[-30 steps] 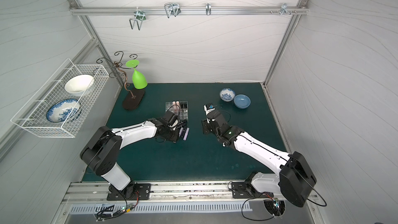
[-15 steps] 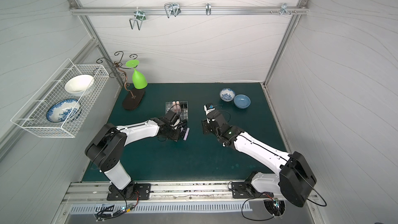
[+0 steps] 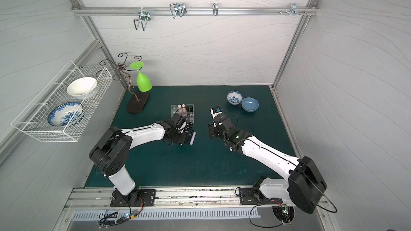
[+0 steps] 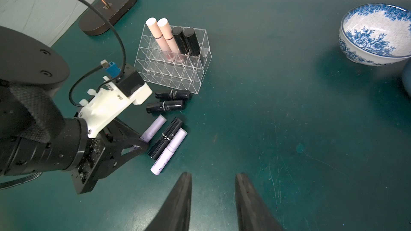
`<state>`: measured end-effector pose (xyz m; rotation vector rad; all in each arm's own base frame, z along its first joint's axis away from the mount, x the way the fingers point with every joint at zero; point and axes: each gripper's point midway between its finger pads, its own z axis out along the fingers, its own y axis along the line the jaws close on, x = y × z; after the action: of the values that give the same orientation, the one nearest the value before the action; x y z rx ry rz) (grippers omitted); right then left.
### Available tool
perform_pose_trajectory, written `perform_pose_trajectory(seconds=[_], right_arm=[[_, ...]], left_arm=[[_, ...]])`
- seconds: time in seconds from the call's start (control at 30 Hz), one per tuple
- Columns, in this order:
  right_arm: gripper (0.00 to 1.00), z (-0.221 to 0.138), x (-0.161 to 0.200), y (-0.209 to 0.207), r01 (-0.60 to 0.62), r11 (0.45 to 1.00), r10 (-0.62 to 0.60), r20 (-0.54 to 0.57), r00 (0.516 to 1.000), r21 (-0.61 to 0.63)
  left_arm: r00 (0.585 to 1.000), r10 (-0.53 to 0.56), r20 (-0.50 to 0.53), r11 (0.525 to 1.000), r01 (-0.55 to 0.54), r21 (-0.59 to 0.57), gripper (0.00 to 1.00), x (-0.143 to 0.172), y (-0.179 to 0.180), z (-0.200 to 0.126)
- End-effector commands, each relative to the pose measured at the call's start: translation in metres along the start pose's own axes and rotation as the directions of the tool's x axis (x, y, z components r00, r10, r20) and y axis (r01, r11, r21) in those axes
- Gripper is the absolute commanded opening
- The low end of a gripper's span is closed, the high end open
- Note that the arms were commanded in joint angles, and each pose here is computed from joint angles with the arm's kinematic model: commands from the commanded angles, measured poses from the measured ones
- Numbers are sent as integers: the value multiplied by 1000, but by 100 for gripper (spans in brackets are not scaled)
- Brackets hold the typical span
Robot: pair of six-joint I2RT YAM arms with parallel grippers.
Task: Arrange the lipsticks in the organizer
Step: Pick up the lipstick at the center of the board.
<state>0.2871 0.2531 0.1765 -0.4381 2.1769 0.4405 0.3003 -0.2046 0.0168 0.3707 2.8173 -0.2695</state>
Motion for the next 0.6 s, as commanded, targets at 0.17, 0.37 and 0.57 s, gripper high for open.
perform_pose_trajectory(seconds=[0.17, 0.37, 0.57], right_arm=[[36, -1, 0, -2, 0, 1000, 0, 0, 1000, 4], [36, -4, -5, 0, -6, 1000, 6, 11, 1000, -5], [43, -25, -36, 32, 34, 975, -46, -49, 998, -222]], left_arm=[[999, 30, 44, 1000, -31, 4, 23, -6, -5, -18], [992, 54, 113, 996, -61, 63, 23, -6, -22, -64], [973, 50, 225, 957, -111, 267, 22, 2, -55, -120]])
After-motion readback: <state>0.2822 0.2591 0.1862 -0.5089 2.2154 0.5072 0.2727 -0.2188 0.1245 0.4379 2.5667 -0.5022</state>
